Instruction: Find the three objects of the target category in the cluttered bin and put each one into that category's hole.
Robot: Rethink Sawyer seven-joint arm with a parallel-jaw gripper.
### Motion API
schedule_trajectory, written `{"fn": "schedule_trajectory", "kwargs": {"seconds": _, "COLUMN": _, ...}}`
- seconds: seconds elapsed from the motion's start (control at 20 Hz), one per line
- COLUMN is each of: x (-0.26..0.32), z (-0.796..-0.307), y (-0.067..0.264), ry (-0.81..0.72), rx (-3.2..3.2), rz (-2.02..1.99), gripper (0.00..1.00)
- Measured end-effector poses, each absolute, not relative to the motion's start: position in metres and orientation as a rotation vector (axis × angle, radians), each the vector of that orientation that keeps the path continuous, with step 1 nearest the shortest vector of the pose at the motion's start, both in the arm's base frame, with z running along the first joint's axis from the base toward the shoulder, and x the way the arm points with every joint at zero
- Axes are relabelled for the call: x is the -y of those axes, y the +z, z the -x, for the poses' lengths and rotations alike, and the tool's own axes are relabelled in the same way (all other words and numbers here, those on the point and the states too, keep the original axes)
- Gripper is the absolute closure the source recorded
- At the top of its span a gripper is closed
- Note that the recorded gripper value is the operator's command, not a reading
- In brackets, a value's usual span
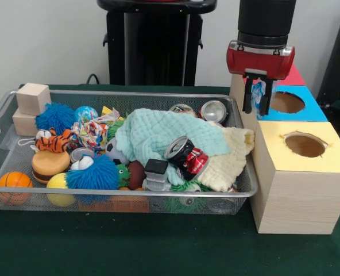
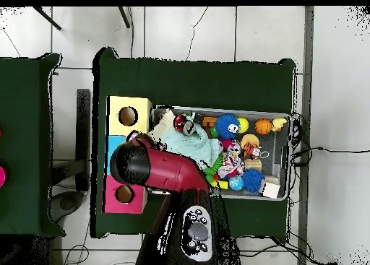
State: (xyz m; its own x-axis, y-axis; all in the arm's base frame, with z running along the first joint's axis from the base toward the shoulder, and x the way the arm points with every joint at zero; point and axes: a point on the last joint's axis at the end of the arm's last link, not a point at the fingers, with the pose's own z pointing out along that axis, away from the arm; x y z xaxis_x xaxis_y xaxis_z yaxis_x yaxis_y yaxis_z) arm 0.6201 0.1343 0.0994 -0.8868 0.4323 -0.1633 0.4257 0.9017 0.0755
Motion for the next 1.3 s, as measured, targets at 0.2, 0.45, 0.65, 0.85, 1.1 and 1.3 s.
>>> {"fn": "schedule_trajectory", "kwargs": {"seconds": 0.2, "x": -0.14, "z": -0.611, "y": 0.1, "ry": 0.047, "rx": -2.916, "rz": -0.648, "gripper": 1.0}}
{"fn": "schedule_trajectory", "kwargs": {"seconds": 0.45, "x": -0.152, "z": -0.583, "y": 0.1, "ry": 0.043, "rx": -3.003, "rz": -0.642, "gripper": 1.0}}
{"fn": "schedule_trajectory", "kwargs": {"seconds": 0.65, "x": -0.153, "z": -0.573, "y": 0.099, "ry": 0.042, "rx": -3.036, "rz": -0.65, "gripper": 1.0}}
{"fn": "schedule_trajectory", "kwargs": {"seconds": 0.85, "x": -0.153, "z": -0.565, "y": 0.1, "ry": 0.036, "rx": -3.063, "rz": -0.646, "gripper": 1.0}}
{"fn": "schedule_trajectory", "kwargs": {"seconds": 1.1, "x": -0.154, "z": -0.56, "y": 0.098, "ry": 0.027, "rx": -3.072, "rz": -0.635, "gripper": 1.0}}
{"fn": "schedule_trajectory", "kwargs": {"seconds": 1.3, "x": -0.158, "z": -0.558, "y": 0.098, "ry": 0.018, "rx": -3.075, "rz": -0.621, "gripper": 1.0}}
